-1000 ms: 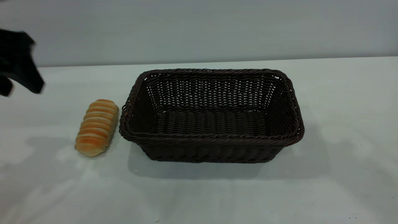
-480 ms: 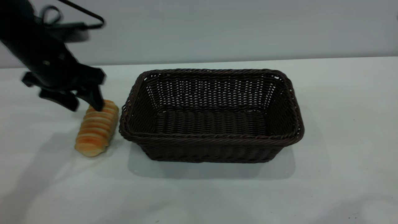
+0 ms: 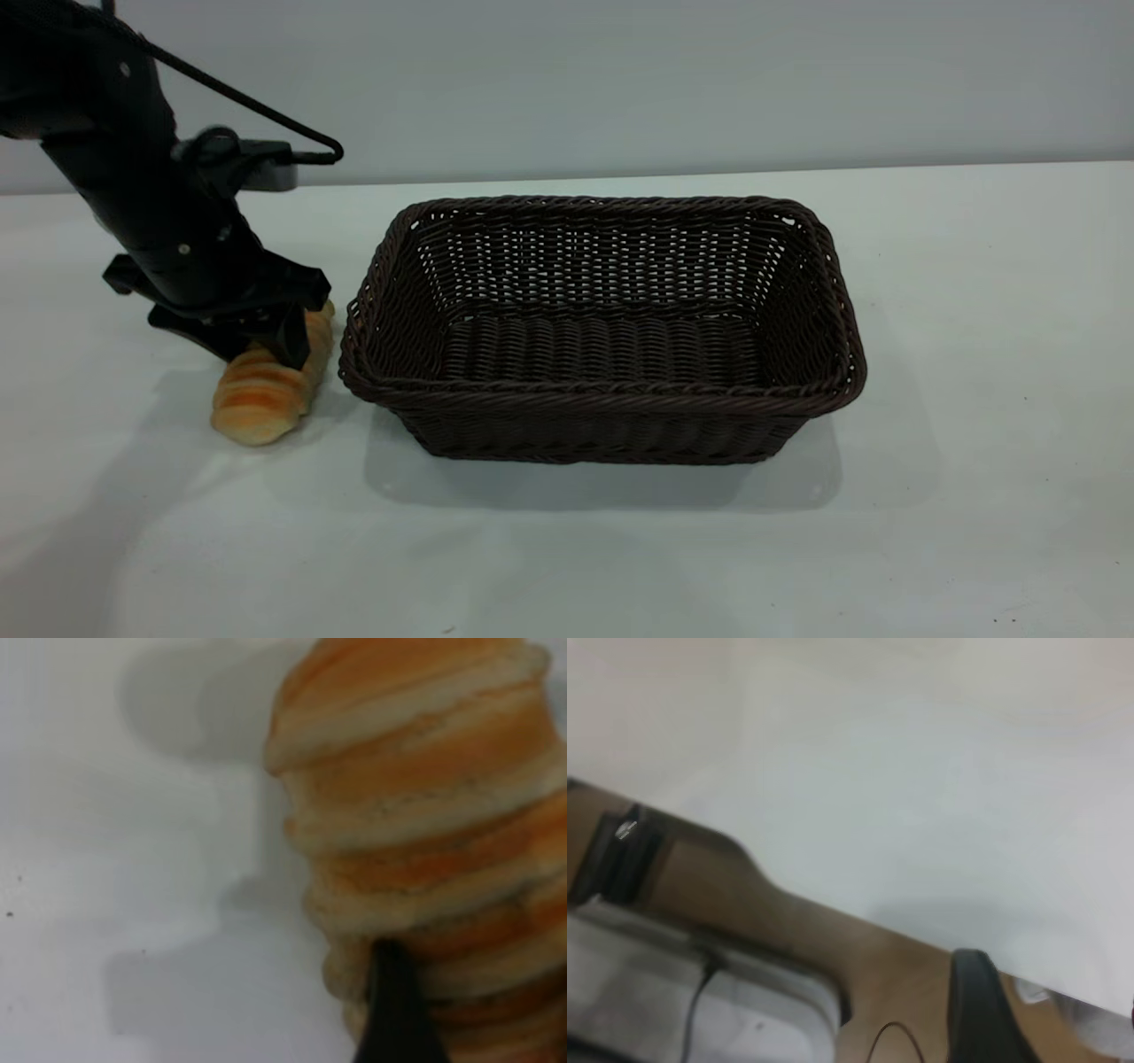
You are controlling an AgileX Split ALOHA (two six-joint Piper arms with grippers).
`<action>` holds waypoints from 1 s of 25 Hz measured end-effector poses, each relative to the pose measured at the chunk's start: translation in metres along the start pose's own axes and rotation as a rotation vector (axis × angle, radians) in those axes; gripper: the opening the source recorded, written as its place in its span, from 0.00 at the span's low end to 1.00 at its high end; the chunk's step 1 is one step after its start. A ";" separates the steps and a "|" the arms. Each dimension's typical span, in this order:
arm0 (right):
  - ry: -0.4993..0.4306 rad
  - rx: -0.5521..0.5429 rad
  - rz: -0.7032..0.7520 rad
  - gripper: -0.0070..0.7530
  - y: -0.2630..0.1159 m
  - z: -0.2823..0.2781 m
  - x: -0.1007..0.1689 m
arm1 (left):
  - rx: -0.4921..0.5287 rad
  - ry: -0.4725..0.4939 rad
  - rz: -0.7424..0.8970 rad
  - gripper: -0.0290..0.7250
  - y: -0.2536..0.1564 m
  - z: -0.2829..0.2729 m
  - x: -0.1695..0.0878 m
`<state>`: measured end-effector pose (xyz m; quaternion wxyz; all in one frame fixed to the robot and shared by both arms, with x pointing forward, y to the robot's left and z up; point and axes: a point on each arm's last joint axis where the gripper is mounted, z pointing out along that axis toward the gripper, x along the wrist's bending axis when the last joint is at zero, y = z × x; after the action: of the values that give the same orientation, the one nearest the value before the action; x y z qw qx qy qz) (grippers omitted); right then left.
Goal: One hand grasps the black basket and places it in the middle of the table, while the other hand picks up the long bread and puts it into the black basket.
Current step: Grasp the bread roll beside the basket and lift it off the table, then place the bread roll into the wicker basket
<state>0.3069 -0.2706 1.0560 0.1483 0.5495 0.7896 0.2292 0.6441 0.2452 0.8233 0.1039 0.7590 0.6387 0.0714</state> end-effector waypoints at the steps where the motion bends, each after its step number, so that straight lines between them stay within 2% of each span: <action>1: -0.016 -0.025 0.001 0.57 -0.007 -0.003 -0.002 | -0.001 0.006 -0.019 0.68 0.000 0.002 0.000; 4: -0.031 -0.089 0.006 0.57 -0.028 -0.005 -0.004 | 0.004 0.026 -0.059 0.56 0.000 0.007 0.001; 6: -0.030 -0.116 0.007 0.57 -0.038 -0.005 -0.004 | 0.003 0.036 -0.067 0.41 0.000 0.007 0.002; 8: -0.030 -0.162 0.008 0.57 -0.044 -0.009 -0.005 | 0.007 0.041 -0.062 0.21 0.000 0.005 0.002; 10: -0.036 -0.193 0.006 0.57 -0.048 -0.011 -0.005 | 0.015 0.053 -0.038 0.15 0.001 -0.001 0.003; 12: -0.053 -0.216 0.000 0.57 -0.050 -0.013 -0.007 | 0.021 0.068 -0.017 0.14 0.002 -0.013 0.005; 14: -0.065 -0.226 -0.004 0.57 -0.051 -0.011 -0.008 | -0.017 0.085 0.007 0.14 0.009 -0.037 0.006; 19: -0.068 -0.227 -0.006 0.57 -0.051 -0.010 -0.009 | -0.211 0.095 0.031 0.14 0.029 -0.117 -0.002; 21: -0.068 -0.226 -0.006 0.57 -0.051 -0.010 -0.009 | -0.274 0.085 0.064 0.13 0.032 -0.141 -0.017; 25: -0.069 -0.227 -0.006 0.57 -0.052 -0.009 -0.009 | -0.364 0.023 0.193 0.13 0.032 -0.161 -0.074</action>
<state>0.2642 -0.2955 1.0368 0.2375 0.5343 0.7547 0.2976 0.6235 0.1778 0.9888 0.2246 0.7845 0.5409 0.2041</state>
